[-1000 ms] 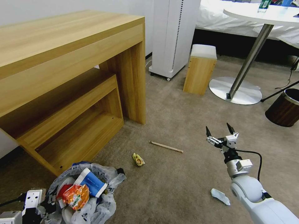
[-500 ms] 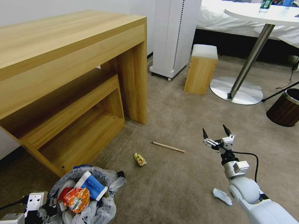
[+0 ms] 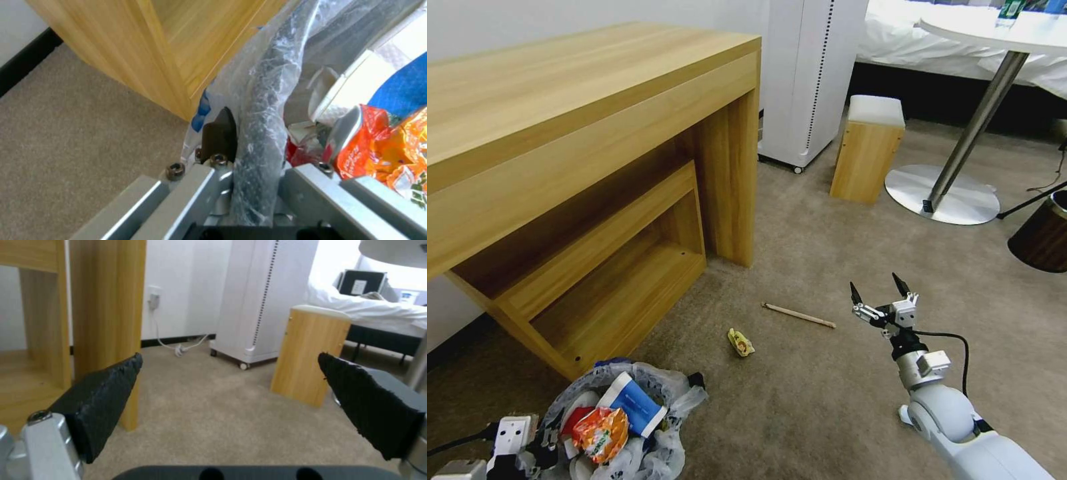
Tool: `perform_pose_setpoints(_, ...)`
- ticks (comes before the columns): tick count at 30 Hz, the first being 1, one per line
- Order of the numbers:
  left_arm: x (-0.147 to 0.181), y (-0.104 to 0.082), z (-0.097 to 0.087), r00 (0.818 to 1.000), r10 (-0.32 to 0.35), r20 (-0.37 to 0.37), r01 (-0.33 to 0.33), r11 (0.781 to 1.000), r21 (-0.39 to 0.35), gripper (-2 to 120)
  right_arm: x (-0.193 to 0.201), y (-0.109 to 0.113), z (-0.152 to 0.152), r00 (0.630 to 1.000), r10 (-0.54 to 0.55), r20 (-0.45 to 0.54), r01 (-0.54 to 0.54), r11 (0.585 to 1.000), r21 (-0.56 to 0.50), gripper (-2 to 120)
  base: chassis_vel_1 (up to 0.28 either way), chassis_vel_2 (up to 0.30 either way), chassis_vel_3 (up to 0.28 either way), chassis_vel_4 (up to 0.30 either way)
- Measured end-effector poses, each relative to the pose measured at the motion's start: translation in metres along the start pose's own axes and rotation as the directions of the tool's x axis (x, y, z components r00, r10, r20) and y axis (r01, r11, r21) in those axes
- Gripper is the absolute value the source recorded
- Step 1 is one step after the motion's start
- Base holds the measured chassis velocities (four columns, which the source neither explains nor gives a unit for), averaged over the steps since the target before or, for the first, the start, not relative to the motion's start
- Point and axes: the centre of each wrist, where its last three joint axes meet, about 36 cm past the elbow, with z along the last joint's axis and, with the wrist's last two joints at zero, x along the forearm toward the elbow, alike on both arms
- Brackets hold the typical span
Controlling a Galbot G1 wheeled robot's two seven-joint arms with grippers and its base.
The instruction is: Pick up the trash bin and place the garbage on the floor into it.
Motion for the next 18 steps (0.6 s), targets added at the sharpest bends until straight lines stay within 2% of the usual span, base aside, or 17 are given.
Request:
perform_pose_setpoints(10, -0.001, 0.000, 0.003, 1.000, -0.004, -0.007, 0.004, 1.000, 0.002, 0, -0.008, 0.003, 0.003, 1.000, -0.029, 0.006, 0.029, 1.000, -0.005, 100, 0.000, 0.000, 0.000, 0.000)
perform_pose_setpoints(18, 0.003, -0.006, -0.007, 0.998, 0.061, -0.018, -0.060, 0.997, 0.050, 0, -0.012, 0.006, 0.005, 0.999, -0.041, 0.003, 0.041, 0.999, -0.015, 100, 0.033, 0.031, -0.031, -0.029)
